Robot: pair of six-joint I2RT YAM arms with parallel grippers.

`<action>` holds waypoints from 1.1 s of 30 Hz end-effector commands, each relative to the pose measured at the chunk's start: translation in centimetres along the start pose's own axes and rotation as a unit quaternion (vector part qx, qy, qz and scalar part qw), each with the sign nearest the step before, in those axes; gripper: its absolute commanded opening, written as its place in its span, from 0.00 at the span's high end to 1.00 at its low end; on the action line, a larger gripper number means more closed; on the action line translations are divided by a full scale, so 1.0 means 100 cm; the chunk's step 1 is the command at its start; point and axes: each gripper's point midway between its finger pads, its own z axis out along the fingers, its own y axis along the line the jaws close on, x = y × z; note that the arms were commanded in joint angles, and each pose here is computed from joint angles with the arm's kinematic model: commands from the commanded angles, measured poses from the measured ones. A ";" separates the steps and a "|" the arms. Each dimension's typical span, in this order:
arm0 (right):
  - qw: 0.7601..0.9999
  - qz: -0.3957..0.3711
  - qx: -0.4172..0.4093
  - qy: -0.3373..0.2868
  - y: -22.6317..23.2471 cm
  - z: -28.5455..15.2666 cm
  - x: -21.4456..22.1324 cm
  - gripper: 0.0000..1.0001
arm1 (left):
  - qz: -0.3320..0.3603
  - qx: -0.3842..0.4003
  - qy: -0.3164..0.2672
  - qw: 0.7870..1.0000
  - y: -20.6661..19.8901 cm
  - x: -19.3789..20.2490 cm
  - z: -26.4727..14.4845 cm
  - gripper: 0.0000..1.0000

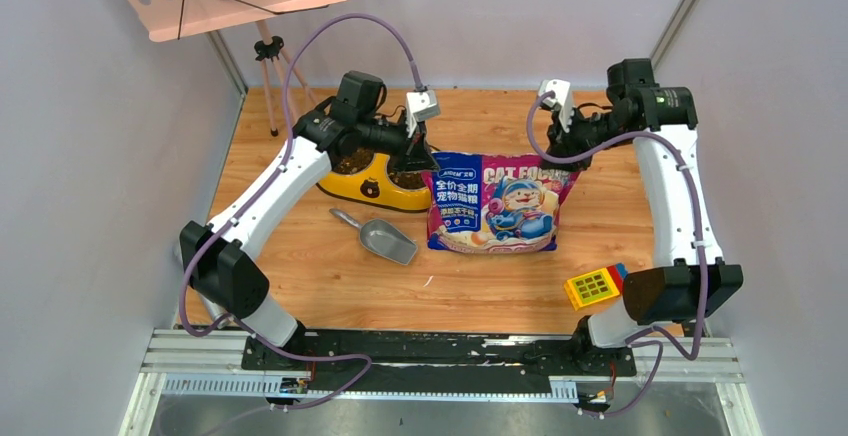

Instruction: Serve the pet food

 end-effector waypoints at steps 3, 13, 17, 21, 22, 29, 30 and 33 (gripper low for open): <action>0.996 -0.031 0.082 0.028 -0.027 -0.038 0.013 0.87 | 0.012 -0.030 -0.012 0.999 0.005 -0.014 -0.026 1.00; 0.994 -0.017 0.102 0.044 -0.038 -0.055 0.033 0.98 | 0.008 -0.029 -0.010 1.000 0.006 -0.013 -0.025 1.00; 0.993 -0.011 0.112 0.041 -0.041 -0.062 0.035 0.95 | 0.006 -0.029 -0.009 1.000 0.007 -0.013 -0.024 1.00; 0.993 -0.018 0.112 0.041 -0.039 -0.066 0.041 0.93 | 0.003 -0.026 -0.006 1.000 0.006 -0.011 -0.024 1.00; 0.992 -0.012 0.115 0.043 -0.041 -0.067 0.043 0.76 | 0.003 -0.026 -0.006 1.000 0.006 -0.011 -0.024 1.00; 0.993 0.001 0.114 0.037 -0.037 -0.069 0.053 1.00 | 0.002 -0.022 -0.003 1.000 0.004 -0.009 -0.025 1.00; 0.993 0.004 0.111 0.034 -0.036 -0.068 0.053 1.00 | 0.003 -0.022 -0.003 1.000 0.003 -0.010 -0.025 1.00; 0.994 0.014 0.107 0.014 -0.034 -0.066 0.048 0.99 | -0.002 -0.019 -0.002 1.000 0.002 -0.009 -0.025 0.99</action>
